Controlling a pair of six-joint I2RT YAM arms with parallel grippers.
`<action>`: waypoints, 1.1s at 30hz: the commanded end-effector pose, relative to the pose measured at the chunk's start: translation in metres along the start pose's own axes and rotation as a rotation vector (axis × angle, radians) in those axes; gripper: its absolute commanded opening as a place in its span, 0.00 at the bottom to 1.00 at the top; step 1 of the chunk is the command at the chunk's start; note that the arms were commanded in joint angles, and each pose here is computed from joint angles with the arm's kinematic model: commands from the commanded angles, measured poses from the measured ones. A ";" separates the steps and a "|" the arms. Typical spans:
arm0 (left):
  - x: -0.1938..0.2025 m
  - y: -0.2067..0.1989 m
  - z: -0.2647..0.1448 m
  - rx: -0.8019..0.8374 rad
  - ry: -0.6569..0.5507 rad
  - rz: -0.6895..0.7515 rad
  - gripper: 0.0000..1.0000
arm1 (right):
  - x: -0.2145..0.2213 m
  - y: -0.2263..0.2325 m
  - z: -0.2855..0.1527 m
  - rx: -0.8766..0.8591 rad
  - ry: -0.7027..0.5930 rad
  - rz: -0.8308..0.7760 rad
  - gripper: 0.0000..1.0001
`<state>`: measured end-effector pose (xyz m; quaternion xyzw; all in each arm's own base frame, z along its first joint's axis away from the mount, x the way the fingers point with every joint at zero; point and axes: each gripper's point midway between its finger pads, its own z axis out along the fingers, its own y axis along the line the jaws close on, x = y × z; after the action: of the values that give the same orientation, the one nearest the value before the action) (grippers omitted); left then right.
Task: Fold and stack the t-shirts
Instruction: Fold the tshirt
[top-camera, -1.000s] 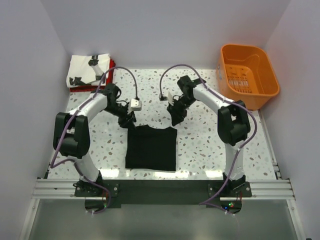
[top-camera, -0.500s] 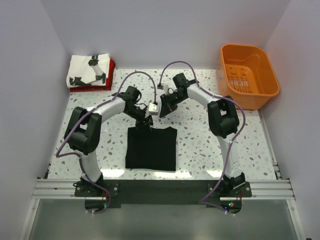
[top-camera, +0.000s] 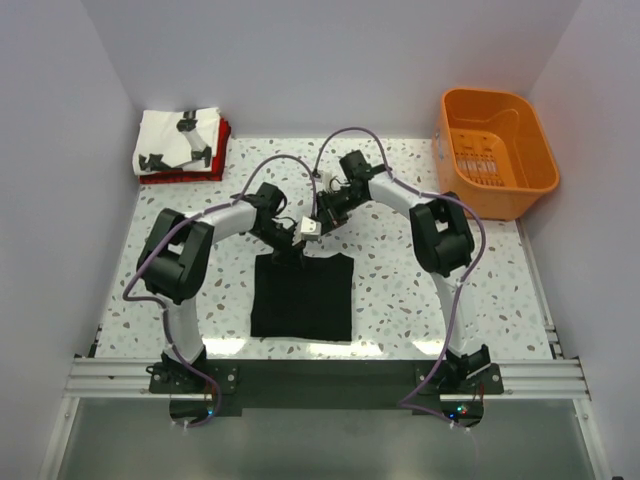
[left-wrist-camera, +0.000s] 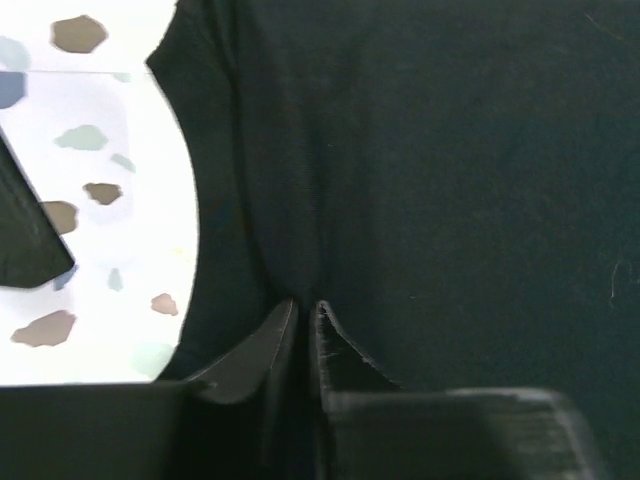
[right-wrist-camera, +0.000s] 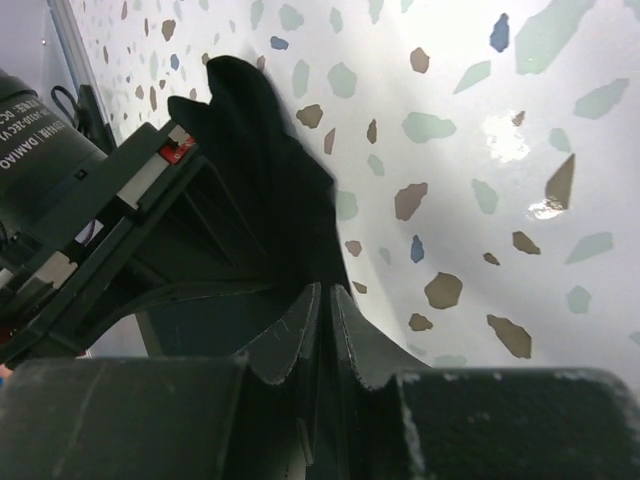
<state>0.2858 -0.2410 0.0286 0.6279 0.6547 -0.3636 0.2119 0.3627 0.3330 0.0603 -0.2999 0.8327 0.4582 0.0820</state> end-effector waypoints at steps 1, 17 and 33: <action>-0.013 -0.005 -0.006 -0.004 -0.041 0.068 0.09 | 0.001 0.010 0.010 -0.050 0.004 -0.004 0.11; -0.039 -0.008 -0.028 -0.189 -0.046 0.257 0.00 | 0.037 0.012 0.047 -0.146 0.150 0.004 0.09; -0.071 0.013 -0.049 -0.369 -0.079 0.444 0.00 | 0.063 0.002 0.057 -0.193 0.237 0.037 0.08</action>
<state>0.2975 -0.2450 0.0822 0.6881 0.5816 -0.2398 0.3617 0.3032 0.3563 0.0151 -0.3272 0.7925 0.5119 -0.0540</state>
